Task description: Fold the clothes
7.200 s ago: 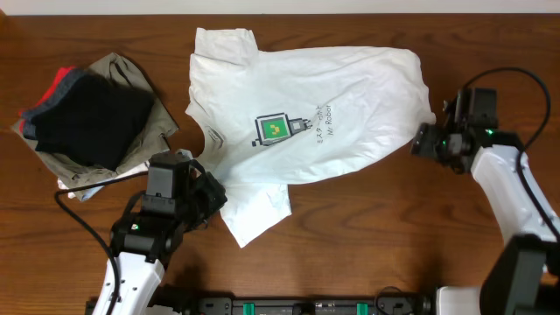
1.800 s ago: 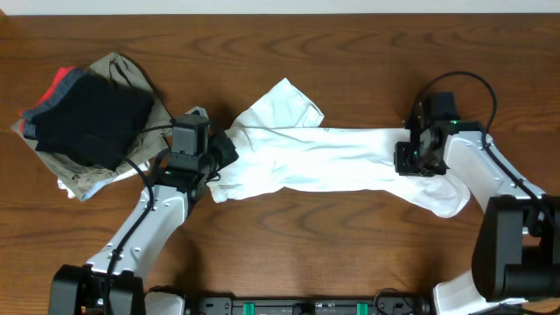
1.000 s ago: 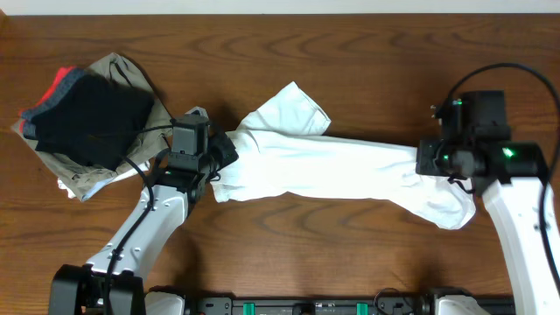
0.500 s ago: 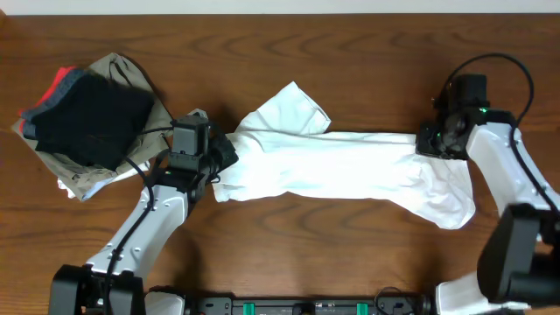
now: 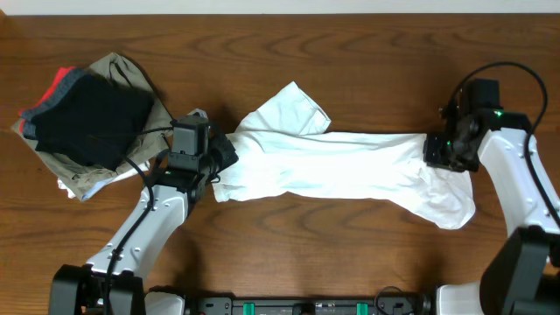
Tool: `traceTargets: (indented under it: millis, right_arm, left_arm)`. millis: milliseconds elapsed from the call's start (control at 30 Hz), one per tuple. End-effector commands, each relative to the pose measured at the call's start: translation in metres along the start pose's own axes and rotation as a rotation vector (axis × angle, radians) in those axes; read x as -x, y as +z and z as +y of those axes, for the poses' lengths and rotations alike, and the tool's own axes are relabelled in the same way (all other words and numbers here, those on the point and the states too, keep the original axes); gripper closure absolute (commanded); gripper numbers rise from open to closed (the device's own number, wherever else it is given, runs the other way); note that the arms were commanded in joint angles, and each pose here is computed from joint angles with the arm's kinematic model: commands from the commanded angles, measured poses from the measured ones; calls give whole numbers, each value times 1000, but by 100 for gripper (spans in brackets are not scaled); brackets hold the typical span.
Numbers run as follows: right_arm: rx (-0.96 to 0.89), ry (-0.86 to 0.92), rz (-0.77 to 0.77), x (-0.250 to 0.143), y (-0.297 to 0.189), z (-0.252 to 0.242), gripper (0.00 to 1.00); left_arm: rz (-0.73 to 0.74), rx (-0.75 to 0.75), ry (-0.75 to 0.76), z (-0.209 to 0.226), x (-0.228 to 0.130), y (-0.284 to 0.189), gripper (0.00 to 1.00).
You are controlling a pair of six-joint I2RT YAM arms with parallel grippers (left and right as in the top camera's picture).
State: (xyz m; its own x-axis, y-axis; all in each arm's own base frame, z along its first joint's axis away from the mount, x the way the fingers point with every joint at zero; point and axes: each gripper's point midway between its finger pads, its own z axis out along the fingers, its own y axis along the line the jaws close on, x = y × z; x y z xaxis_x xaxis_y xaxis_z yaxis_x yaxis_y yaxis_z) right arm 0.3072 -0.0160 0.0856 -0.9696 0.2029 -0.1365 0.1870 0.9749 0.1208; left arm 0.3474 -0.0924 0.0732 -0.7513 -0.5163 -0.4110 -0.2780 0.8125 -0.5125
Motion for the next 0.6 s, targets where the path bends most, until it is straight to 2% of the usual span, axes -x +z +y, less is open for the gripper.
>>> traceTargets:
  millis: [0,233,400,567]
  right_arm:
    - [124,-141,27,-10,-8,27,75]
    - [-44,-210,-13,-10,22,11,76]
    - [-54,-208,-34,-16,44,7,80]
    - [-53,-201,-46,-24,62,4,79]
  left_arm:
    - [-11,-19,23,-6,5,-4,94]
    - [-11,-18,23,-6,5,-4,94]
    - [-11,-18,23,-6,5,-4,94]
    - [-11,-18,23,-6,5,-4,94]
